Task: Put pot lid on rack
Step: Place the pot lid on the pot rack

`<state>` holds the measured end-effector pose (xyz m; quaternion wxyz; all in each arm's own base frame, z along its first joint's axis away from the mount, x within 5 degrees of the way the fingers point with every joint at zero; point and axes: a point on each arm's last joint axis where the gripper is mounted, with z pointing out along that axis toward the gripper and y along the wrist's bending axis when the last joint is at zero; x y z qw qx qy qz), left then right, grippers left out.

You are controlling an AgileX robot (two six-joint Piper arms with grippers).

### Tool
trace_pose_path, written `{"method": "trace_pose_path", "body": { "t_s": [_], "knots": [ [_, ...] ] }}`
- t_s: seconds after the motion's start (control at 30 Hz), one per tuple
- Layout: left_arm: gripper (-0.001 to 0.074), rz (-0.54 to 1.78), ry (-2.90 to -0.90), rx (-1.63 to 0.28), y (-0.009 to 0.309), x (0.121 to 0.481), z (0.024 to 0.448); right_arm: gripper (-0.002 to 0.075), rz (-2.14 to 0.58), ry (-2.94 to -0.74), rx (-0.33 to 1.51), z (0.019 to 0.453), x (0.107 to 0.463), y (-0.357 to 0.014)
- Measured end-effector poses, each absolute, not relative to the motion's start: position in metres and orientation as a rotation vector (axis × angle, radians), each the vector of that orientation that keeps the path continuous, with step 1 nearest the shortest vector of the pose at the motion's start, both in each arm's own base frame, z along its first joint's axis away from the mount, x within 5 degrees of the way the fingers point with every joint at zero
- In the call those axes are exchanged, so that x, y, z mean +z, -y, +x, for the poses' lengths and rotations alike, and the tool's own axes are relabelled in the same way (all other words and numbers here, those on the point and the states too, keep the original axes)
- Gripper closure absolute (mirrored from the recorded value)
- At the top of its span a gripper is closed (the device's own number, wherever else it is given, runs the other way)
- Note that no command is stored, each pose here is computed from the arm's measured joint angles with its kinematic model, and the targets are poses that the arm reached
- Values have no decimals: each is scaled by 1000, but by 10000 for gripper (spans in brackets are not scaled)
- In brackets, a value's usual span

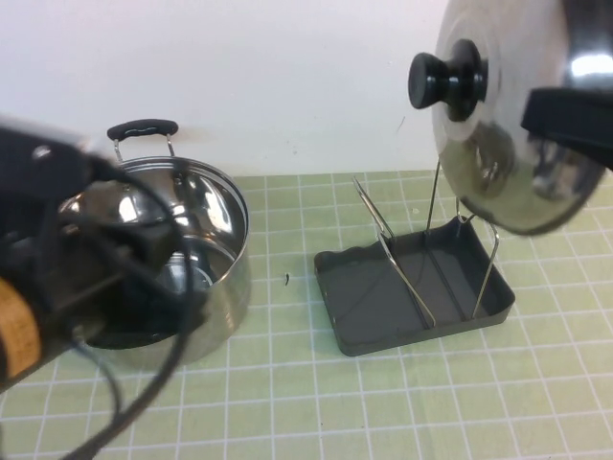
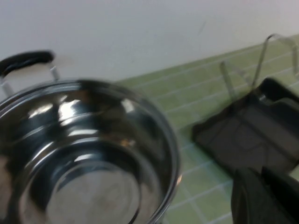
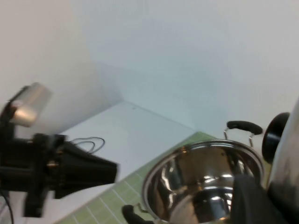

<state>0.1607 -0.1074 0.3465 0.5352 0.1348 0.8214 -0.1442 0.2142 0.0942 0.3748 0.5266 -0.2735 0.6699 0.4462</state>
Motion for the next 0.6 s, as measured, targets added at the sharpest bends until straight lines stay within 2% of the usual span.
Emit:
{"method": "trace_pose_path", "body": {
  "t_s": [0.1,0.27,0.6],
  "knots": [
    [729,272,-2059,-270,94,342,152,671,-670,-1633,1053,238,372,-96],
    [733,255,-2105,-356,89,344,138,671,-722,-1703,1053,268,348,-106],
    [734,257,-2143,-456,93,344,132,671,-847,-1818,979,301,290,-129]
  ]
}}
